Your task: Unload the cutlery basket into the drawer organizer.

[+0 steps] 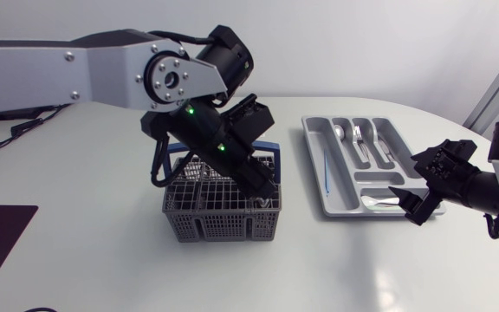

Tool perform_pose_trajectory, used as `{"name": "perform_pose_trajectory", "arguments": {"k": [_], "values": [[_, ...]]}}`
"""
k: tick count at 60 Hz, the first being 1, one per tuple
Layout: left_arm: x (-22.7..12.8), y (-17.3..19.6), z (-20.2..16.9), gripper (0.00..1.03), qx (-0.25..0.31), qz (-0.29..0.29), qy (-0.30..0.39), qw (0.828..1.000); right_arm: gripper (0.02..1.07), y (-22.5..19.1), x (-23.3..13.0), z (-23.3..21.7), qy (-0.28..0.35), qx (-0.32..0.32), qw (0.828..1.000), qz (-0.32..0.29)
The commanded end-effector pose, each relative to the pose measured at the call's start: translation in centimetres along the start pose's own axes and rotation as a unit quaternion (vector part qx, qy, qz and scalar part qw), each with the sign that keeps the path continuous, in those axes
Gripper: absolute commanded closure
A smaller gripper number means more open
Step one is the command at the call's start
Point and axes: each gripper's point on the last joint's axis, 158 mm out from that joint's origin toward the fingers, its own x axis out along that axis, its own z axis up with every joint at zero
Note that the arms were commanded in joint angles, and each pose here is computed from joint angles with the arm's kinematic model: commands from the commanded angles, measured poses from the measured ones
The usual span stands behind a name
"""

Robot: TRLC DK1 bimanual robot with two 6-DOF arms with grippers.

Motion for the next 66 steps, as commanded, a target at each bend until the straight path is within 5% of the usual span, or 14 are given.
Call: {"name": "perform_pose_trajectory", "arguments": {"k": [1,22,66], "values": [[1.9,0.8,-1.9,0.57,-0.041,0.000,0.026,0.999,0.07,1.7,-0.1,-0.5,0.003,0.010,1.000,0.016],[2.7,2.8,-3.3,0.50,-0.067,0.052,0.029,0.996,0.07,3.2,-1.0,-0.7,-0.005,0.004,1.000,0.019],[1.5,2.3,-1.1,0.51,-0.061,0.093,-0.107,0.988,0.07,5.0,-1.5,-1.5,-0.002,-0.010,1.000,0.024]]}}
